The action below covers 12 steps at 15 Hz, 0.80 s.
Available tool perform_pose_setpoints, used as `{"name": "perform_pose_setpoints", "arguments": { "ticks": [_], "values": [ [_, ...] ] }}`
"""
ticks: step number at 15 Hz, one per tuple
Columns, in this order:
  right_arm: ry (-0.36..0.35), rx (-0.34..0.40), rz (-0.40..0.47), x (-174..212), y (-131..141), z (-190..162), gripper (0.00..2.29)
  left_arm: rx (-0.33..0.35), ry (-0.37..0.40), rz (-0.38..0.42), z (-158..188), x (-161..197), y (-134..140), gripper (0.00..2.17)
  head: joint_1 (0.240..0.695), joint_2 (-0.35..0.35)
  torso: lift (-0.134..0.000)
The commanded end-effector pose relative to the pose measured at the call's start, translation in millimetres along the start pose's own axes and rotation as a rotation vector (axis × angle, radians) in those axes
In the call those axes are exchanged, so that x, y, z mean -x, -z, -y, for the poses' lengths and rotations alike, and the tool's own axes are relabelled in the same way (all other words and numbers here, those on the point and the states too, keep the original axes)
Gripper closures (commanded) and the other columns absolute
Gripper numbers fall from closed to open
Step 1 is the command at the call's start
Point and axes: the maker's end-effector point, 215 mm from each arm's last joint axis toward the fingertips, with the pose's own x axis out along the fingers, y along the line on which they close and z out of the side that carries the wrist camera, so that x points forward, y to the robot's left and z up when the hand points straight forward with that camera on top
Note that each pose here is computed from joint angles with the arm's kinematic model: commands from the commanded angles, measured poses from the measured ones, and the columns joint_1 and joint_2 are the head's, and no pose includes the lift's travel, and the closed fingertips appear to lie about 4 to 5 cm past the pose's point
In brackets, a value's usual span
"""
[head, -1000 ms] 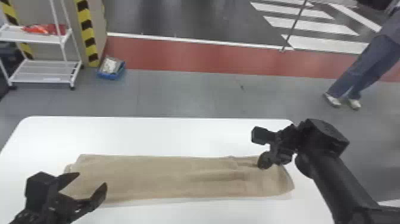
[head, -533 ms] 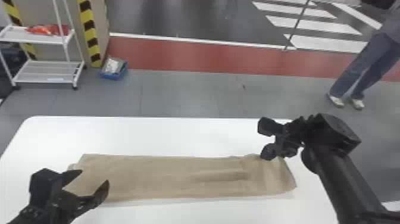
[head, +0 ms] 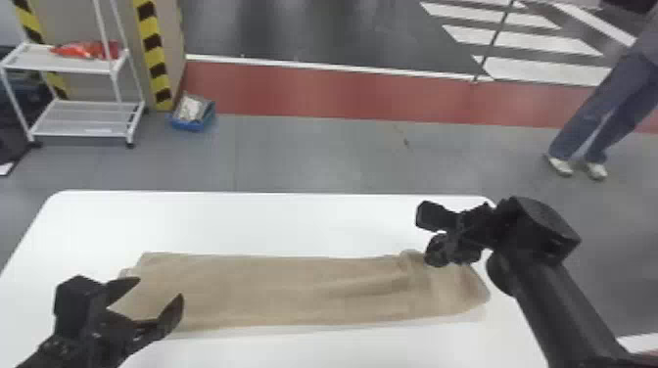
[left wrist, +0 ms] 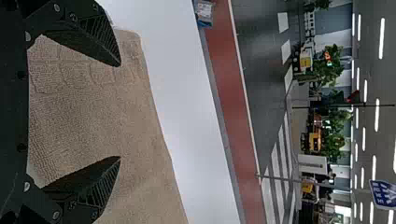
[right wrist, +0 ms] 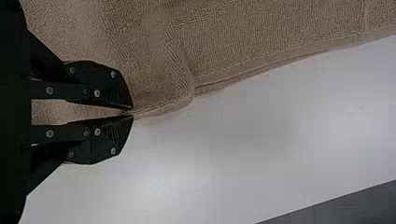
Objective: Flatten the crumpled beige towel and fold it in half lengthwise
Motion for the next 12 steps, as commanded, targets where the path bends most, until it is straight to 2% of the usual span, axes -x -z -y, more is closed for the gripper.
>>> {"name": "perform_pose_setpoints", "arguments": {
  "ticks": [1, 3, 5, 6, 10, 12],
  "values": [
    [-0.013, -0.025, -0.011, 2, 5, -1, 0.00, 0.003, -0.004, 0.003, -3, 0, -1, 0.20, 0.695, -0.184, 0.000],
    [0.001, -0.048, -0.034, 7, 19, 2, 0.02, 0.004, -0.011, 0.006, -7, 0, -3, 0.20, 0.695, -0.184, 0.000],
    [0.069, -0.103, 0.009, 28, 32, 20, 0.04, 0.011, -0.034, 0.015, -21, 4, -7, 0.20, 0.695, -0.193, 0.000],
    [0.124, -0.147, 0.059, 45, 38, 33, 0.04, 0.020, -0.043, 0.022, -26, 8, -9, 0.20, 0.695, -0.197, 0.000],
    [0.275, -0.396, 0.264, 100, 71, 66, 0.06, 0.073, -0.086, 0.067, -58, 21, -24, 0.16, 0.695, -0.213, 0.000],
    [0.277, -0.583, 0.385, 115, 84, 63, 0.10, 0.108, -0.101, 0.101, -69, 28, -35, 0.15, 0.695, -0.220, 0.000]
  ]
}}
